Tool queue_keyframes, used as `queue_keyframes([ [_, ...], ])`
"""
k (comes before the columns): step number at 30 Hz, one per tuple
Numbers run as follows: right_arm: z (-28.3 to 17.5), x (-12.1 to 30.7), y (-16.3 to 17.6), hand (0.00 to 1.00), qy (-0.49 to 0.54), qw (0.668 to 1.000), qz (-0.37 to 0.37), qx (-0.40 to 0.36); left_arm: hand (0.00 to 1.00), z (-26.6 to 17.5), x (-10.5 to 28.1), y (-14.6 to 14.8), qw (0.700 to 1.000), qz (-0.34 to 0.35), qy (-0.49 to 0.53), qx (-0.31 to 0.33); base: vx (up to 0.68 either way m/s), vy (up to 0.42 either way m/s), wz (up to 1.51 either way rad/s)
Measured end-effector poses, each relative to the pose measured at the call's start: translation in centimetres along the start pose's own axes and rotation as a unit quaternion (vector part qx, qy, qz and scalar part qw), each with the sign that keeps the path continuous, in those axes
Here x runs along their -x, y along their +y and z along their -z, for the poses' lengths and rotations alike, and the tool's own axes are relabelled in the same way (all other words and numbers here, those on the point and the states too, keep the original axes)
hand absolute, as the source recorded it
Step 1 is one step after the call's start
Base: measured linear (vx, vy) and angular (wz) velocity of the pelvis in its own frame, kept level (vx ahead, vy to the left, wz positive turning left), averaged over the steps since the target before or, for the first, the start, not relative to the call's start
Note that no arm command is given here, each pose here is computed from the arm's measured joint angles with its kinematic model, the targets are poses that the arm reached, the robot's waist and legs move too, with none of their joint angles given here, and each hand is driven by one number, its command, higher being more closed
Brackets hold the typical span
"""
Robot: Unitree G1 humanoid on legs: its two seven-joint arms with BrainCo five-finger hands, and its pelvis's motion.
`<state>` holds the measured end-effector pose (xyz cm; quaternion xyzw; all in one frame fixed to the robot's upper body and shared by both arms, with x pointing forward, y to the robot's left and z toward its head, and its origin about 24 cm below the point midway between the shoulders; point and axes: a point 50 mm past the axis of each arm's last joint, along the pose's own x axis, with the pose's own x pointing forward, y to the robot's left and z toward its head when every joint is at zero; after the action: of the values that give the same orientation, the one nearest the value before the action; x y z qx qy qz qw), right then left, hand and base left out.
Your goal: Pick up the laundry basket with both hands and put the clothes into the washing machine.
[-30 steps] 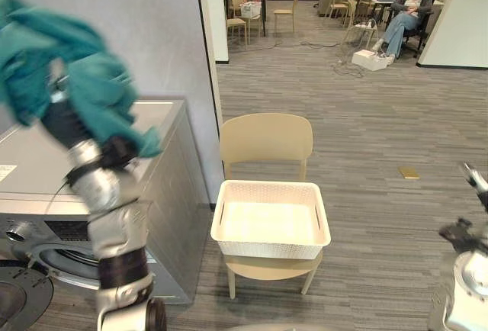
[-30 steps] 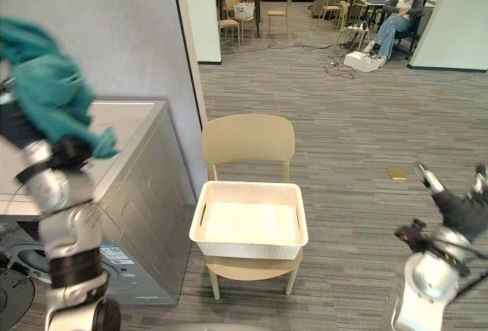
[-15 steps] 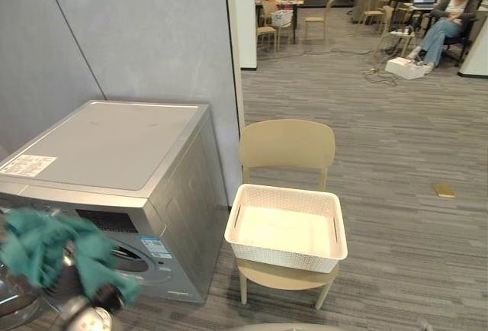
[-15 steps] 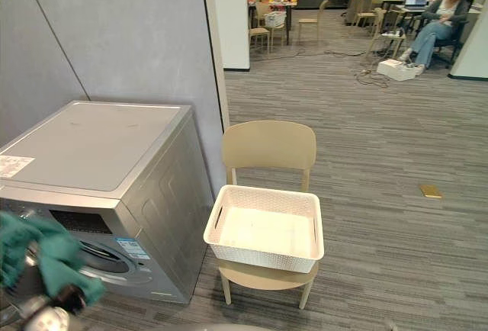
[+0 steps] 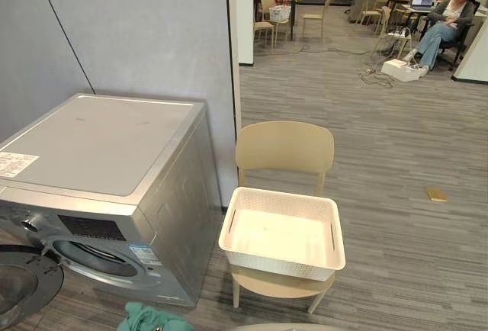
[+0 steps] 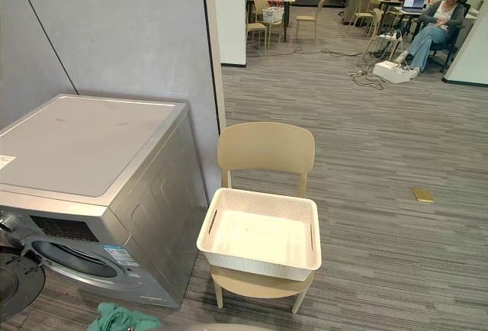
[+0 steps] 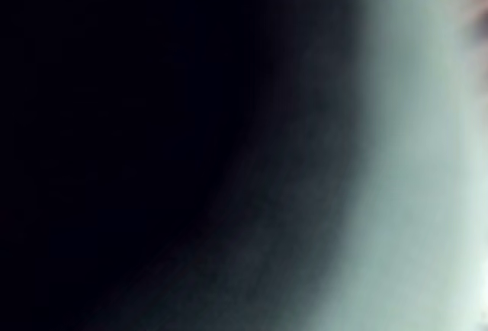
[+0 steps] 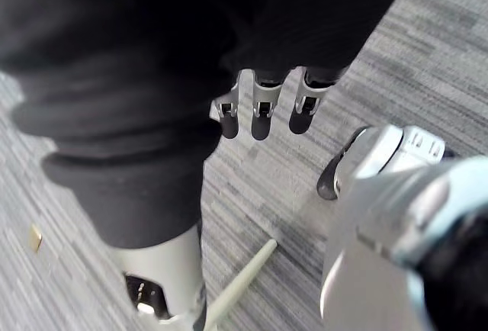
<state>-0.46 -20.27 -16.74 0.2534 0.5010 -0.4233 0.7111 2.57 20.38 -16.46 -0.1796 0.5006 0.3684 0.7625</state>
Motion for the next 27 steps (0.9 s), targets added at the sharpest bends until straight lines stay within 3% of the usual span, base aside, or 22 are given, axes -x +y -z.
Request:
queue_keyframes([
  [8,-3.1,-0.3,5.2,0.00,-0.064,0.976,-0.105,0.181,1.00,-5.1,-0.3,-4.8,0.990,0.080,-0.100,-0.059,-0.07,-0.036,0.42],
  [13,-6.1,-0.7,6.8,0.00,-0.102,0.965,-0.115,0.211,1.00,-4.5,-0.2,-5.2,0.992,0.081,-0.086,-0.047,-0.10,-0.100,1.28],
  [20,-5.4,-0.5,7.8,0.00,-0.091,0.973,-0.123,0.173,1.00,-3.7,-0.6,-2.9,0.998,0.035,-0.056,-0.002,-0.01,0.118,0.81],
  [23,-4.0,-0.7,6.3,0.00,-0.049,0.992,-0.092,0.077,1.00,-4.3,-0.9,-3.0,0.998,0.032,-0.052,-0.004,0.03,0.327,0.56],
  [27,-2.4,-0.7,5.1,0.00,-0.015,0.996,-0.075,0.045,1.00,-5.3,-1.1,-3.7,0.992,0.059,-0.070,-0.082,0.03,0.272,0.50],
])
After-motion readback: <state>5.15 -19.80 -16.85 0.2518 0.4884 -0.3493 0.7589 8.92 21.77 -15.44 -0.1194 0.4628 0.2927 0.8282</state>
